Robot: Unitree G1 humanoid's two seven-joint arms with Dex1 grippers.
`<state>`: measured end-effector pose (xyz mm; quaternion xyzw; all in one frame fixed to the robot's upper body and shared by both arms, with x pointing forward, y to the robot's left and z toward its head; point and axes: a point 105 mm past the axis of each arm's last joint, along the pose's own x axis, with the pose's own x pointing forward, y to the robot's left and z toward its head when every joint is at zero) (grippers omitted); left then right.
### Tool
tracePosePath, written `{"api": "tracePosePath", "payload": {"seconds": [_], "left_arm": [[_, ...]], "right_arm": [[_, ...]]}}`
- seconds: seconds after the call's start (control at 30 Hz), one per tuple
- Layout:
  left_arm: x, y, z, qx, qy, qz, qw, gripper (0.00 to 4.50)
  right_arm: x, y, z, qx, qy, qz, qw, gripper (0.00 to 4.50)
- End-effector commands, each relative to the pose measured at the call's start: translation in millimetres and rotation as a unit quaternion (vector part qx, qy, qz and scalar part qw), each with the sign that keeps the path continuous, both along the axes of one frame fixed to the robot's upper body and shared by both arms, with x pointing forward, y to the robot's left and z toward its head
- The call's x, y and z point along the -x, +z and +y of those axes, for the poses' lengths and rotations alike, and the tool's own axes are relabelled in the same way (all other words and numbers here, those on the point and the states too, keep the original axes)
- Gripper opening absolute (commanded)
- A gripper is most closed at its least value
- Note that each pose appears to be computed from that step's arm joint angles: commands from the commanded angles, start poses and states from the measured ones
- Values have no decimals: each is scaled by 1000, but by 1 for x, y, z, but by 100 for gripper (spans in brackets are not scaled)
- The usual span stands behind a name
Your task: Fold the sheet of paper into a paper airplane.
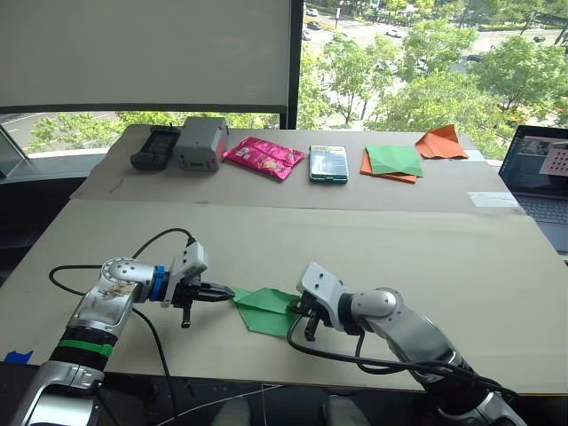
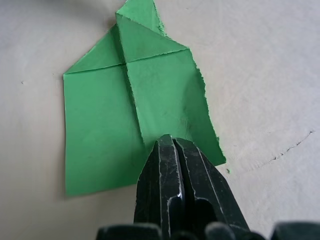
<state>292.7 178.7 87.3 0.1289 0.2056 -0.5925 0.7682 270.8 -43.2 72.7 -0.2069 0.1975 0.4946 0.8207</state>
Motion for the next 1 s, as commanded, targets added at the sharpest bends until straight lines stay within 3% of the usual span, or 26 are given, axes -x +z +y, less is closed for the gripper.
{"api": "tracePosePath", "payload": {"seconds": [0.03,0.2,0.3,0.6,0.9,1.0], "left_arm": [[1,21,5,20,18,-24,999,0],[13,33,8,59,39,-5,997,0],[17,35,12,70,58,-5,996,0],[21,43,11,94,88,-12,992,0],[25,43,8,108,93,-7,990,0],[27,44,10,109,95,-4,989,0]], "right_arm": [[4,38,5,-60,9,-50,997,124],[6,69,-1,-123,-5,-73,990,298],[1,65,-13,-127,-33,-58,990,398],[-14,32,-22,-125,-54,-15,991,398],[-13,17,-16,-134,-33,14,990,398],[-12,17,-13,-141,-30,18,989,316]]}}
